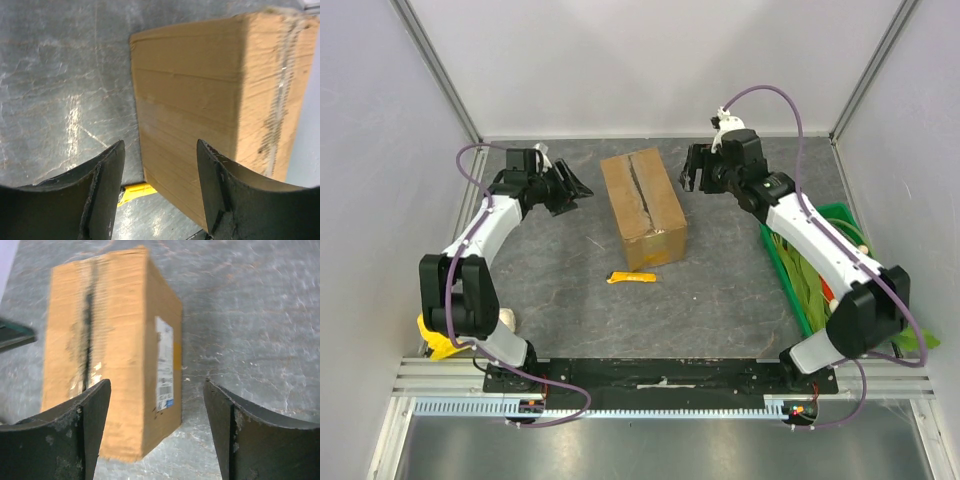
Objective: Unpack the express box
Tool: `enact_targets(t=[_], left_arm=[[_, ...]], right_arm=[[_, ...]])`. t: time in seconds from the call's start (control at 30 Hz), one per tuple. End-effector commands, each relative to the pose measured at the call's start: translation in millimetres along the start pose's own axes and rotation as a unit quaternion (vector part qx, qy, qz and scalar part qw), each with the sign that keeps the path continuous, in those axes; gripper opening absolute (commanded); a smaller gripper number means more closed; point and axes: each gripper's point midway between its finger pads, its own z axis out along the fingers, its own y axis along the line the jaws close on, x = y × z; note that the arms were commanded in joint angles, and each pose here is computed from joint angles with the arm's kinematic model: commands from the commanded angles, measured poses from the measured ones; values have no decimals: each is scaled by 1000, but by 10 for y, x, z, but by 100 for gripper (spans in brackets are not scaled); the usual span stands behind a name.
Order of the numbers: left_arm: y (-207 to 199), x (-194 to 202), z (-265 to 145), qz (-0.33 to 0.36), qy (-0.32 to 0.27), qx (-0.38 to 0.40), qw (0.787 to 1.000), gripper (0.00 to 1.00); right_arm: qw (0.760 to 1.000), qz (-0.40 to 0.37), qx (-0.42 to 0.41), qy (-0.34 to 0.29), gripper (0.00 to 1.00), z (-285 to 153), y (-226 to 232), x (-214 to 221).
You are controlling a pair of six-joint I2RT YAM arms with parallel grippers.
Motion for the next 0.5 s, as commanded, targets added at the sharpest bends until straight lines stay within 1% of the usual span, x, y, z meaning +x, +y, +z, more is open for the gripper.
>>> enact_targets(t=[0.0,0.03,0.07,0.1,0.13,0.2,0.23,0.27,0.3,0.33,0.37,0.4,0.43,0.47], left_arm=[[134,123,20,8,14,-13,1000,65],[146,143,45,4,20,-13,1000,65],[149,152,63,2,24,-12,1000,65],[153,161,83,-2,28,-11,1000,64],[173,189,128,-6,37,-10,999,64],[180,221,171,-13,47,-6,999,64],[193,258,203,-19,56,-4,998,64],[192,259,232,-21,58,0,998,64],[197,265,259,-24,60,2,998,64],[182,249,278,-27,62,4,998,64],[223,259,342,-33,69,1,997,64],[216,231,366,-38,69,2,997,63],[189,167,389,-39,66,4,997,64],[219,151,430,-44,67,0,997,63]], right_arm=[[988,-106,-110,-30,78,-429,636,-69],[976,-145,-157,-26,74,-535,950,21],[970,-163,-179,-23,71,-582,1097,86],[964,-178,-197,-19,71,-617,1234,158],[952,-208,-225,-6,69,-659,1461,361],[940,-233,-250,10,65,-669,1652,605],[926,-258,-273,30,63,-677,1826,894],[916,-287,-279,35,59,-669,1894,1032],[908,-307,-283,40,58,-658,1963,1163],[894,-333,-296,60,57,-653,2104,1453],[886,-355,-292,64,55,-615,2130,1556],[882,-365,-290,73,54,-580,2159,1669],[877,-377,-283,93,54,-483,2164,1876],[875,-383,-277,104,53,-424,2146,1965]])
